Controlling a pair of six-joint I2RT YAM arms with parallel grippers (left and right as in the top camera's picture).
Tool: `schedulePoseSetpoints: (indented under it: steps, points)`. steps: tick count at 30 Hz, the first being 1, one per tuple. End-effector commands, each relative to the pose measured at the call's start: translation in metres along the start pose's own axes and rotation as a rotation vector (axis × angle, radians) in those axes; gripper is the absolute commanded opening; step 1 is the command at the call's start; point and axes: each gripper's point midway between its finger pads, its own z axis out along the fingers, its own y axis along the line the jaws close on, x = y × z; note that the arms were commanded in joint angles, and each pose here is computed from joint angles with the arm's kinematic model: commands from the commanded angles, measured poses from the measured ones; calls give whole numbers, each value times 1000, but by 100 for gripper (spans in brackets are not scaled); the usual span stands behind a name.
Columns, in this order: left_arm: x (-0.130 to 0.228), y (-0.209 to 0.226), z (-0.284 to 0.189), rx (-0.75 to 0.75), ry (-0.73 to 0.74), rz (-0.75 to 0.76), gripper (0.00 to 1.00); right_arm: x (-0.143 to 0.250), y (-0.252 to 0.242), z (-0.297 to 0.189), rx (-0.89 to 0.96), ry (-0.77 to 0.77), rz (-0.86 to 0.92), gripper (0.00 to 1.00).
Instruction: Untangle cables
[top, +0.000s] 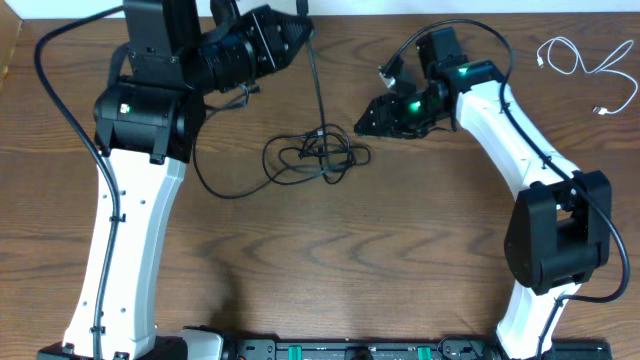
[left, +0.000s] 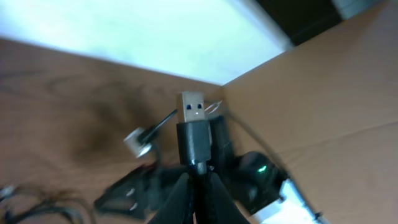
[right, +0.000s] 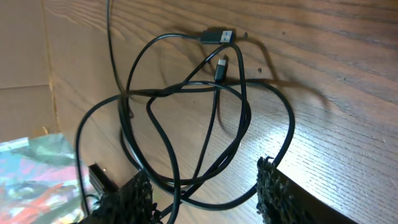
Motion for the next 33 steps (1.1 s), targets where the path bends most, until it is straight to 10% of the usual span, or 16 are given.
schedulePoseSetpoints:
  steps: [1,16,30,33]
  points:
    - [2,8,-7,-70,-6,77,8,-8,11,-12,-54,-15,-33,54]
    - [107,148,-23,-660,406,-100,8,27,18,20,125,93,-4,57]
    - [163,251,-36,-1064,498,-357,8,34,32,33,205,105,-303,50]
    - [168,258,-35,-1077,521,-371,36,37,43,28,178,106,-380,49]
